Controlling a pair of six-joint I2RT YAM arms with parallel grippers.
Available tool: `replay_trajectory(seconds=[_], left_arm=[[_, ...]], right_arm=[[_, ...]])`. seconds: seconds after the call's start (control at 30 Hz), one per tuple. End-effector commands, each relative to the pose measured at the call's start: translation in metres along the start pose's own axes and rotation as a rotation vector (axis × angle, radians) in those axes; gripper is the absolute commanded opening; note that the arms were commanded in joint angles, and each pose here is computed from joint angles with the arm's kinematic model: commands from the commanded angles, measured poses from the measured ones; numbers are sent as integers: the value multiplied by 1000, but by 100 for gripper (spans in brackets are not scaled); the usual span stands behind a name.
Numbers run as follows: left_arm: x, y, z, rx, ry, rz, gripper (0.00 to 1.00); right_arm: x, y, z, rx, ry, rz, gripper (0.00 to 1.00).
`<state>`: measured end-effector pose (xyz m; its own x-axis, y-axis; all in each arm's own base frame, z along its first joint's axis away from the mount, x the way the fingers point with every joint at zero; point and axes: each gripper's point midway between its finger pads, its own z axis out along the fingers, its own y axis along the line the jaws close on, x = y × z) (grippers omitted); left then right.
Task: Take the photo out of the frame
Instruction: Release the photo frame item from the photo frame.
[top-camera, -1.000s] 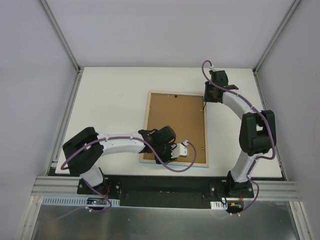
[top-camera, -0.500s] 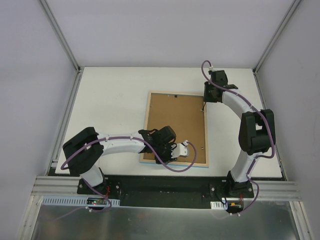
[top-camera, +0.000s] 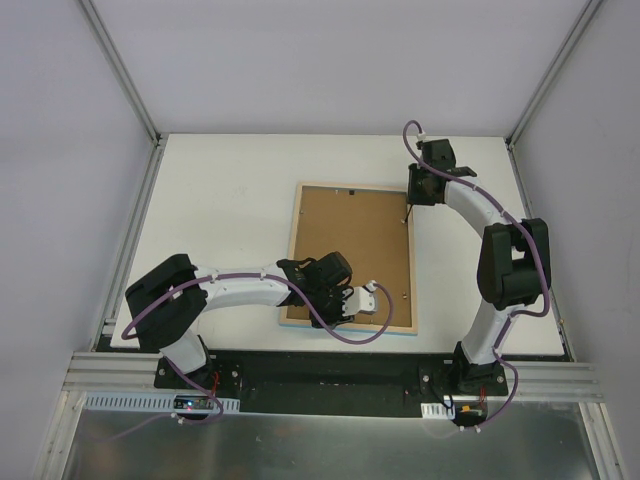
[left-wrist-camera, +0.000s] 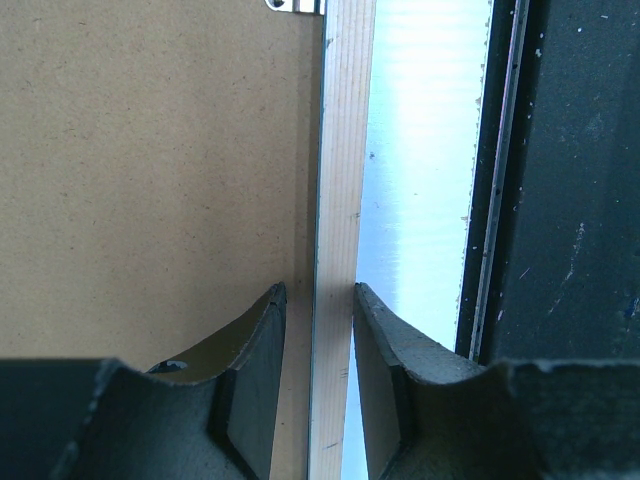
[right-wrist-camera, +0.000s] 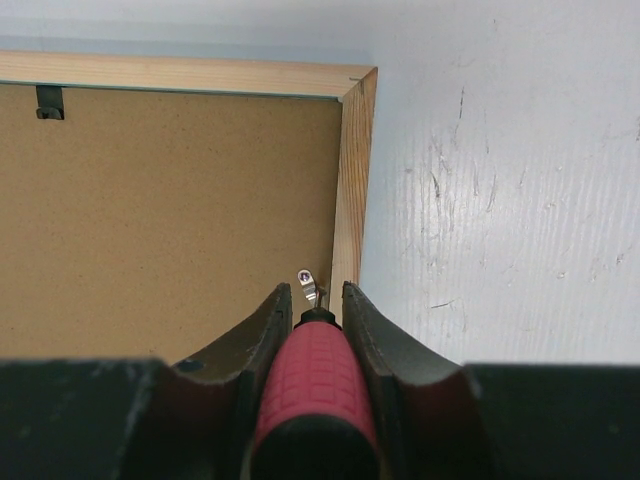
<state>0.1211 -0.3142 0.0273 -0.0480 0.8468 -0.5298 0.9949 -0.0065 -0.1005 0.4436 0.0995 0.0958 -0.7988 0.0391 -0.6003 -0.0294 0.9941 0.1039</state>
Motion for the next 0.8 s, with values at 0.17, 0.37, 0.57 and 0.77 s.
replay_trajectory(seconds=[0.17, 0.37, 0.57, 0.77], left_arm=[[20, 0, 11, -2, 75, -14, 31], [20, 0, 11, -3, 75, -14, 31], [20, -1, 11, -2, 75, -14, 31], [19, 0, 11, -1, 72, -10, 31]], right_arm=[[-16, 3, -6, -15, -24, -3, 1], [-16, 3, -6, -18, -23, -2, 1], [-20, 3, -11, -18, -34, -9, 1], [-33, 0, -27, -24, -85, -1, 1]])
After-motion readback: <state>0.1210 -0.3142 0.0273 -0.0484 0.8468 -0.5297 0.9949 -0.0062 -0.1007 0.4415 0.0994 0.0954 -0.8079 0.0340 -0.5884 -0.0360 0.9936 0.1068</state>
